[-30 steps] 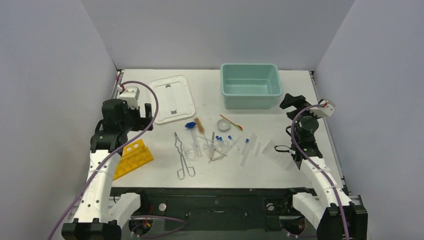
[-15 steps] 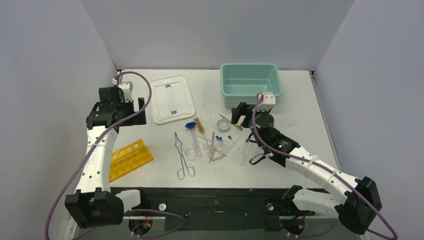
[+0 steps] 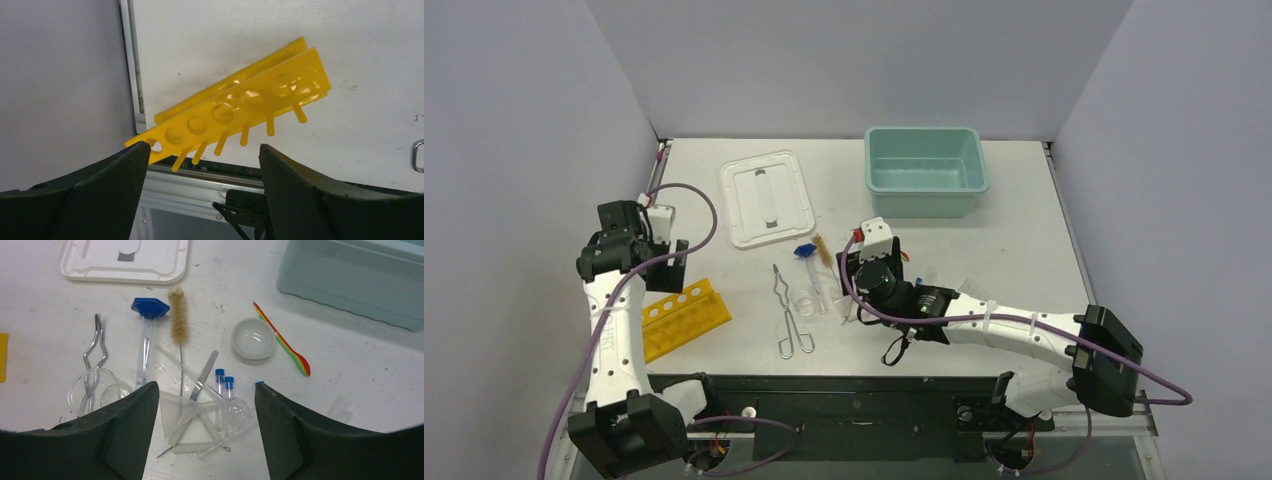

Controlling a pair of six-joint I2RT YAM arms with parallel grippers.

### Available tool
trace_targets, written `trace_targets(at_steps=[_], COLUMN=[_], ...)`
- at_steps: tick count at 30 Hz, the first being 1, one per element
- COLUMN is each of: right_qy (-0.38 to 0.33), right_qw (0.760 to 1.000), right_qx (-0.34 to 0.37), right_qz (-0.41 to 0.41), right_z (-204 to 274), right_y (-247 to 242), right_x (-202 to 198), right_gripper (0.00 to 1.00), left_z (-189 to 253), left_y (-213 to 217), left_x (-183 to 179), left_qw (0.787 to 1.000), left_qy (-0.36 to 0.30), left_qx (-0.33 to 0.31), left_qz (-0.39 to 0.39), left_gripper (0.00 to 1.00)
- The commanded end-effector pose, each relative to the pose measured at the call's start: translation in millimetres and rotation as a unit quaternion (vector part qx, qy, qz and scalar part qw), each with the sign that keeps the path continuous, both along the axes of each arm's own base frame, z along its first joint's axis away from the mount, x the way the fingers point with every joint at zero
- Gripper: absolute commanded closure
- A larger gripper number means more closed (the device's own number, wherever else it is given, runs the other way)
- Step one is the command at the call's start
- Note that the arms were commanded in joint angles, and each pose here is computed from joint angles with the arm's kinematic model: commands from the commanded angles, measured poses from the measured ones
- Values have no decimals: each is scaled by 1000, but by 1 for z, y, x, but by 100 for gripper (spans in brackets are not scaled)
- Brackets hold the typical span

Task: Organize the chemistry lab equipment
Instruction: Move the test tube rack to the center of the board.

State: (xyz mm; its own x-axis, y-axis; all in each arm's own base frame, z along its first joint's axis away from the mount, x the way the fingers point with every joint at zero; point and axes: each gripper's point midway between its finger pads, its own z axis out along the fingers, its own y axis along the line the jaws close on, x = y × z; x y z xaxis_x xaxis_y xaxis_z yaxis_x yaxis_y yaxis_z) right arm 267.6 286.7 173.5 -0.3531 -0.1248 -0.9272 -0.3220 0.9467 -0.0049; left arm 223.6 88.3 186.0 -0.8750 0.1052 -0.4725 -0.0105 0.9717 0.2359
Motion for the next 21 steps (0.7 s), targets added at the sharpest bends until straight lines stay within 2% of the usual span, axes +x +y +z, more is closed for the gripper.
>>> trace_targets(at_steps=[1, 6, 7, 10, 14, 21], right_qy=[-20, -19, -19, -23, -20, -14], right_qw=[1000, 1000, 1000, 1000, 1000, 1000], right_qx=[12, 5, 4, 11, 9, 11], right_qz=[-11, -11, -11, -11, -7, -10], right_z=[10, 2, 2, 2, -1, -2], right_y=[6, 3, 3, 2, 3, 9], right_x=[-7, -11, -12, -12, -13, -11], right_gripper=[35, 36, 37, 37, 38, 41], left_z=[-29, -45, -50, -59, -69, -92], left_y=[9, -3, -4, 8, 9, 10], left_x=[-33, -39, -41, -45, -41, -33], left_qw=[997, 992, 991, 988, 989, 987], left_qy=[73, 96, 103, 108, 110, 130], left_qx=[-3, -48, -51, -31, -40, -47], left_qz=[32, 65, 70, 101, 94, 76], left_gripper=[27, 35, 40, 45, 51, 52])
